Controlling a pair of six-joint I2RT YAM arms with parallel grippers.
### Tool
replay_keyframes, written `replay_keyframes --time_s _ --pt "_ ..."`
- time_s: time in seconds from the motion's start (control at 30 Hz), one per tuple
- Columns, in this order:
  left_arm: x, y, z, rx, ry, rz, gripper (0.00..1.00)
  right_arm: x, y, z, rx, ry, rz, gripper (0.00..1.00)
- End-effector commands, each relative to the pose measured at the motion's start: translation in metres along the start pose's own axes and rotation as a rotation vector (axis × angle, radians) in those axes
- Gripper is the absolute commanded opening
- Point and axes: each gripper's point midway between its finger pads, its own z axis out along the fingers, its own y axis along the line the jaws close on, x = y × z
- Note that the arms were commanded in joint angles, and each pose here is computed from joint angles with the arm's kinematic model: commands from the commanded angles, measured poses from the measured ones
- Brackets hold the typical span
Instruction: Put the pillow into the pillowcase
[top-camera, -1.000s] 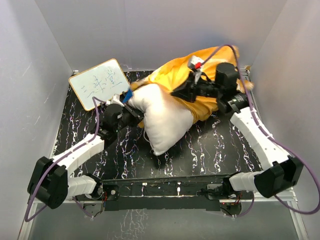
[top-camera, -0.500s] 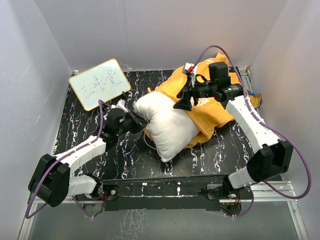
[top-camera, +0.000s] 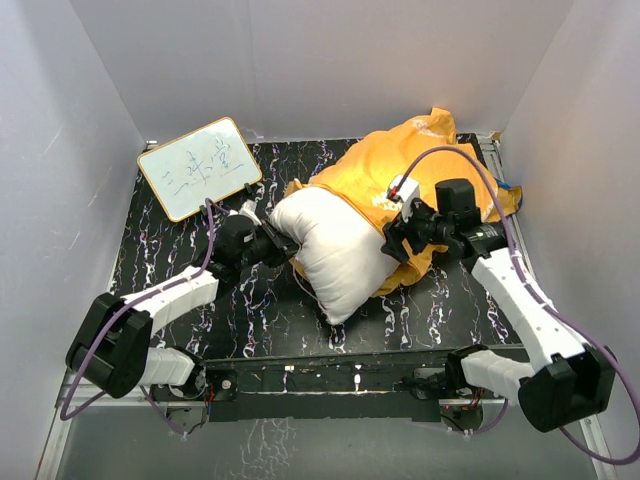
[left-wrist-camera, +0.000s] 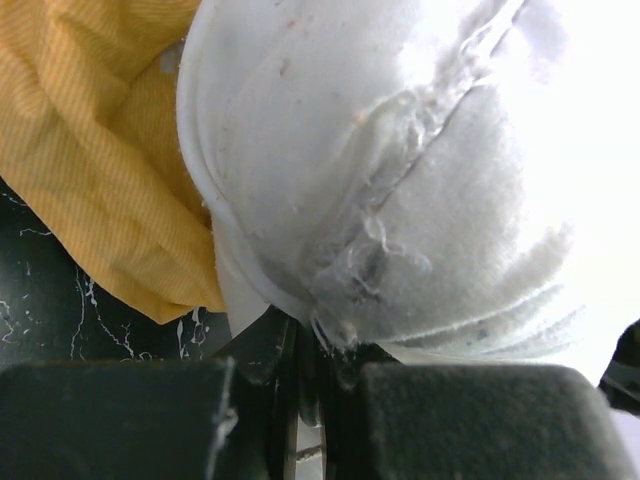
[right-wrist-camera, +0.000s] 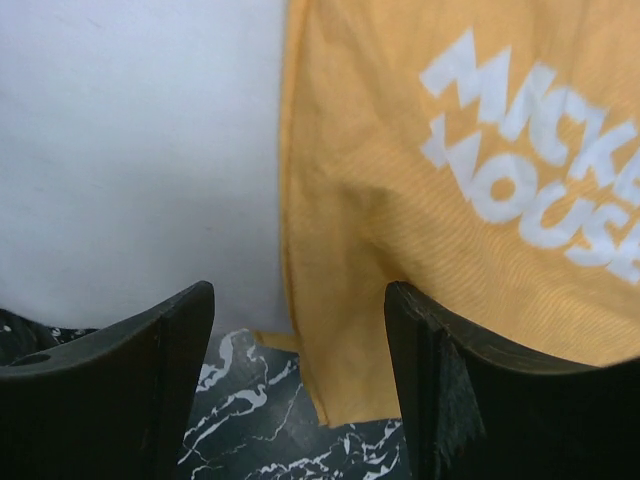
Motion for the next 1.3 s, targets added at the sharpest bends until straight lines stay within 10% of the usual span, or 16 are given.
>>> replay_keyframes --time_s 0.0,0.2,0.3,0.47,0.67,0.83,1.07,1.27 --pt "-0.005 -0.035 0.002 0.112 0.017 0.027 0.0 0.02 -0.041 0.013 0.182 0.054 0.003 0.69" --pt "-0.003 -0.038 0.002 0.12 0.034 0.016 0.0 0.027 -0.068 0.031 0.26 0.105 0.011 0.5" --pt "-0.003 -0.034 0.002 0.11 0.032 0.011 0.0 0.012 -0.073 0.026 0.27 0.083 -0.032 0.22" --pt "-0.003 -0.038 0.008 0.126 0.041 0.009 0.0 -0.025 -0.011 0.015 -0.084 -0.019 -0.15 0.08" --pt "-0.007 -0.062 0.028 0.2 0.089 0.038 0.0 -0.145 0.09 -0.019 -0.612 -0.363 -0.071 0.08" --pt "-0.021 -0.115 0.046 0.321 0.113 0.104 0.0 -0.215 0.086 -0.002 -0.695 -0.428 0.003 0.08" --pt "-0.005 -0.086 0.037 0.239 0.127 0.113 0.08 -0.121 0.053 0.065 -0.512 -0.151 0.046 0.09" --pt "0.025 -0.017 0.003 0.051 0.179 0.174 0.51 -0.076 0.047 0.03 -0.526 -0.073 -0.062 0.48"
